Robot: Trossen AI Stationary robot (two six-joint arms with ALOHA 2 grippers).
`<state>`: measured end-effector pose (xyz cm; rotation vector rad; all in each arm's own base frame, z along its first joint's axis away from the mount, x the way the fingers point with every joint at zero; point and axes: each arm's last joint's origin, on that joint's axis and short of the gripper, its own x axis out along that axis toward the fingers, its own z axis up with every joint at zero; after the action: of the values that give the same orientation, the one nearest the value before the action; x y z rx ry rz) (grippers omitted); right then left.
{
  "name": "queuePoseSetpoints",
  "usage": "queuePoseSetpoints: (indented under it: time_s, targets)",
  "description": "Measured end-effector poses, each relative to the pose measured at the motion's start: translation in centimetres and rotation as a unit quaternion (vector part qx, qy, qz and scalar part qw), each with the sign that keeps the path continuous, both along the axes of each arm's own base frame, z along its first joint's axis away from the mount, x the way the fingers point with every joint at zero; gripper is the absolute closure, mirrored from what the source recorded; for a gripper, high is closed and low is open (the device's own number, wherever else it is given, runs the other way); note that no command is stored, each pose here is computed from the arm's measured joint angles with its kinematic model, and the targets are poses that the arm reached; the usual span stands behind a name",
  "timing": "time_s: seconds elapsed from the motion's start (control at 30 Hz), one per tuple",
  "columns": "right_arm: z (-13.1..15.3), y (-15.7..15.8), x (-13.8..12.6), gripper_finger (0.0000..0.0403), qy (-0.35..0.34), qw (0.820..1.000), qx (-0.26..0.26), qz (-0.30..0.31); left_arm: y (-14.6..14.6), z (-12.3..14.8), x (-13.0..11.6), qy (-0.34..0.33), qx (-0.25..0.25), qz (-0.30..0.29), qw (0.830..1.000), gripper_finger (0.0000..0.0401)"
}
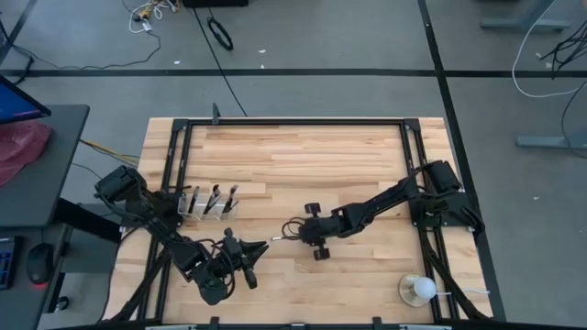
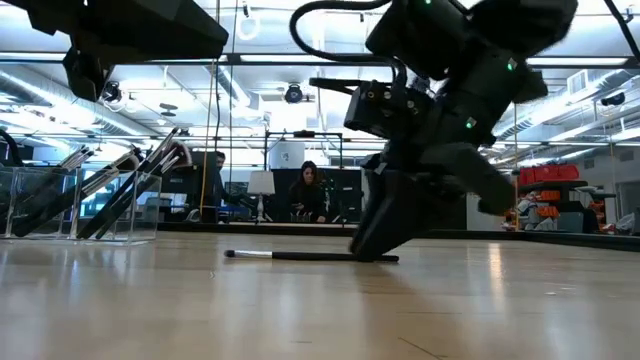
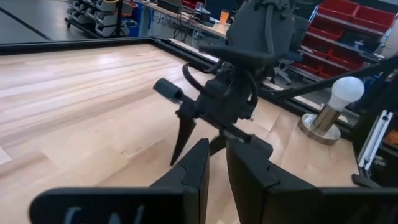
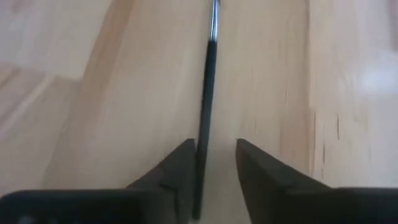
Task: Put items in baskets/containers
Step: Put the black eyeshadow brush into the transparent organizer
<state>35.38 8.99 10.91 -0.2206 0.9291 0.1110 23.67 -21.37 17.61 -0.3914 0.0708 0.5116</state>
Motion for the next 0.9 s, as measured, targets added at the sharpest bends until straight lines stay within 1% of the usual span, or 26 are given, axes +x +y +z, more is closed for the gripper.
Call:
queuePoseSetpoints:
  time_s: [0.1, 0.17, 0.27, 0.33, 0.4, 0.5, 0.6, 0.67, 0.77, 0.9]
  targets:
    - [-0.6, -0.2, -0.1, 0.0255, -0.055, 0.998, 0.015, 0.003, 0.0, 0.0, 0.0, 0.000, 0.001, 0.001, 1.000, 0.0341]
    - [-0.9, -0.6, -0.2, 0.0243, -0.092, 0.995, 0.029, 0.001, 0.0, 0.0, 0.0, -0.003, 0.004, 0.007, 1.000, 0.0341]
    - [-1.3, -1.1, 0.3, 0.0238, -0.145, 0.988, 0.056, 0.002, 0.2, 0.0, 0.1, -0.004, 0.005, 0.013, 1.000, 0.0341]
    - [-1.9, -1.2, 0.7, 0.0239, -0.161, 0.985, 0.068, 0.008, 0.5, 0.0, 0.3, -0.004, 0.005, 0.018, 1.000, 0.0341]
    - [-3.0, -1.2, 0.8, 0.0245, -0.159, 0.985, 0.069, 0.010, 0.7, 0.0, 0.6, -0.004, 0.005, 0.023, 1.000, 0.0341]
    - [-3.9, -1.1, 0.9, 0.0258, -0.156, 0.986, 0.062, 0.015, 1.1, 0.0, 1.1, 0.003, -0.005, 0.015, 1.000, 0.0341]
    - [-4.5, -1.5, 0.4, 0.0277, -0.137, 0.989, 0.058, 0.009, 1.4, 0.0, 1.5, 0.010, -0.017, 0.002, 1.000, 0.0341]
    - [-4.8, -1.8, -0.1, 0.0294, -0.130, 0.990, 0.058, 0.003, 1.5, 0.1, 1.7, 0.009, -0.015, 0.000, 1.000, 0.0341]
    - [-5.2, -2.4, -0.7, 0.0326, -0.123, 0.991, 0.060, 0.001, 1.6, 0.3, 1.9, 0.011, 0.004, 0.003, 1.000, 0.0341]
    - [-5.5, -2.8, -1.5, 0.0379, -0.133, 0.989, 0.060, -0.002, 1.6, 0.7, 2.0, 0.010, 0.031, 0.009, 0.999, 0.0341]
